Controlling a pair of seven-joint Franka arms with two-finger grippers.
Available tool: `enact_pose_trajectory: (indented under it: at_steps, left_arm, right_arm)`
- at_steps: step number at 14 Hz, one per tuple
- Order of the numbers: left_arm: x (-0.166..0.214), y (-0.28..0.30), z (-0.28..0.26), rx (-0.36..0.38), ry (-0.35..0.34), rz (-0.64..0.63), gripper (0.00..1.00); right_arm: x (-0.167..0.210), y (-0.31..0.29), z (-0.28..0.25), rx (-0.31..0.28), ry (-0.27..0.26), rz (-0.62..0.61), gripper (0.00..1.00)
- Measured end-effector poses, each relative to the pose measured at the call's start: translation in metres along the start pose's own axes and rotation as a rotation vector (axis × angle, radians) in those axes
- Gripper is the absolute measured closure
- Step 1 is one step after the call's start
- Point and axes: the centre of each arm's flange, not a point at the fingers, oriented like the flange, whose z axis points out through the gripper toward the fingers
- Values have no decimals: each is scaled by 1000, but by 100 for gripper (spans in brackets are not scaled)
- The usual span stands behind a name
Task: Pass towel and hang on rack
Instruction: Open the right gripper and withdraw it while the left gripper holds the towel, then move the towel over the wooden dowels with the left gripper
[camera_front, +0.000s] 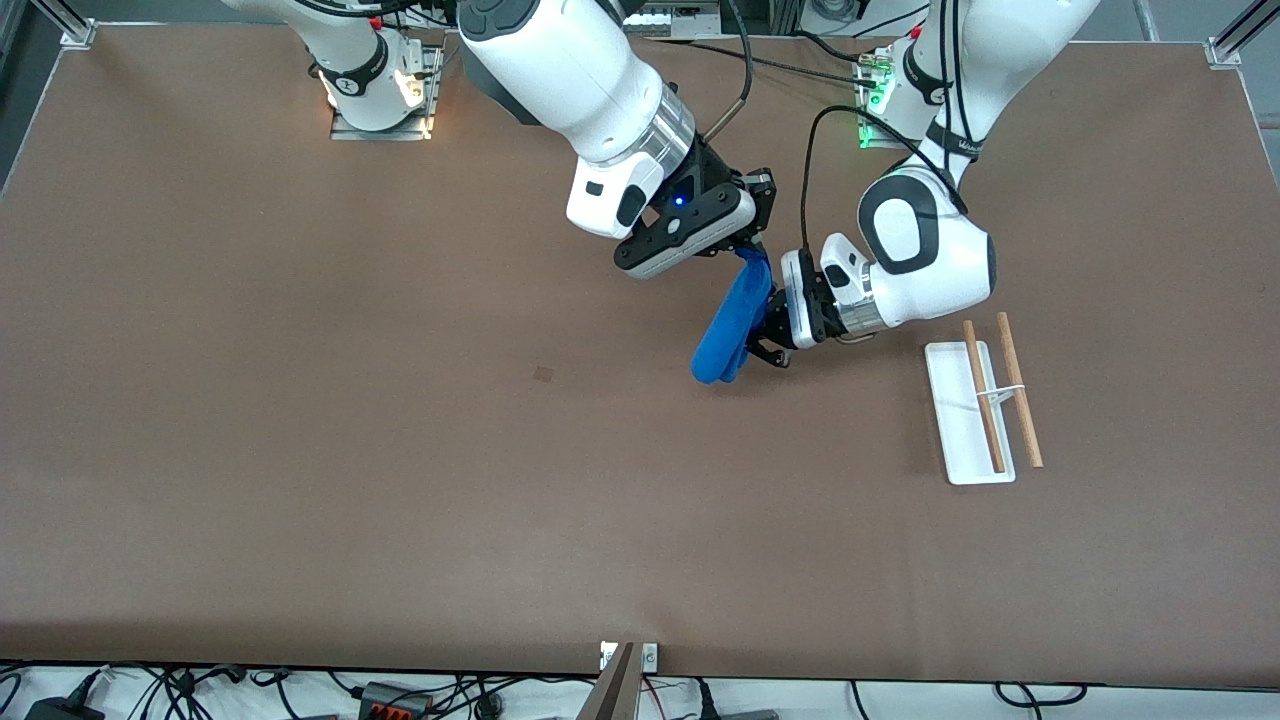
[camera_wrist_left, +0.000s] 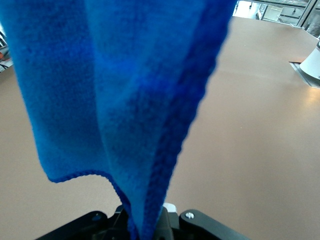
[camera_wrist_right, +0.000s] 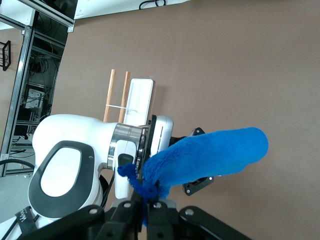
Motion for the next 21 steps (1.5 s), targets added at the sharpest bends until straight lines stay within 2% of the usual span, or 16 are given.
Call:
enact_pose_trajectory:
  at_steps: [2,4,8,12,14,17,21]
  left_arm:
    - [-2,-3,-4,10,0,-6,97]
    - [-8,-10,-13,27,1,-18,97]
    - [-20,-22,-30,44,-5,-26,97]
    - [-43,-44,-76,29,-69,28,97]
    - [-57,-53,-105,5,-102,35,97]
    - [-81,-66,-157,2,-160,-18,97]
    - [-70,-62,-230,21,-306,-221,97]
  right_arm:
    - [2,2,-1,-2,3,1,94]
    - [4,5,-2,-14,11,-5,78]
    - [17,25,-4,-63,35,-4,38]
    - [33,70,-7,-246,24,-25,0]
    - [40,91,-16,-321,9,-17,0]
    - [66,155,-45,-395,-24,79,0]
    - [94,282,-76,-487,-94,262,0]
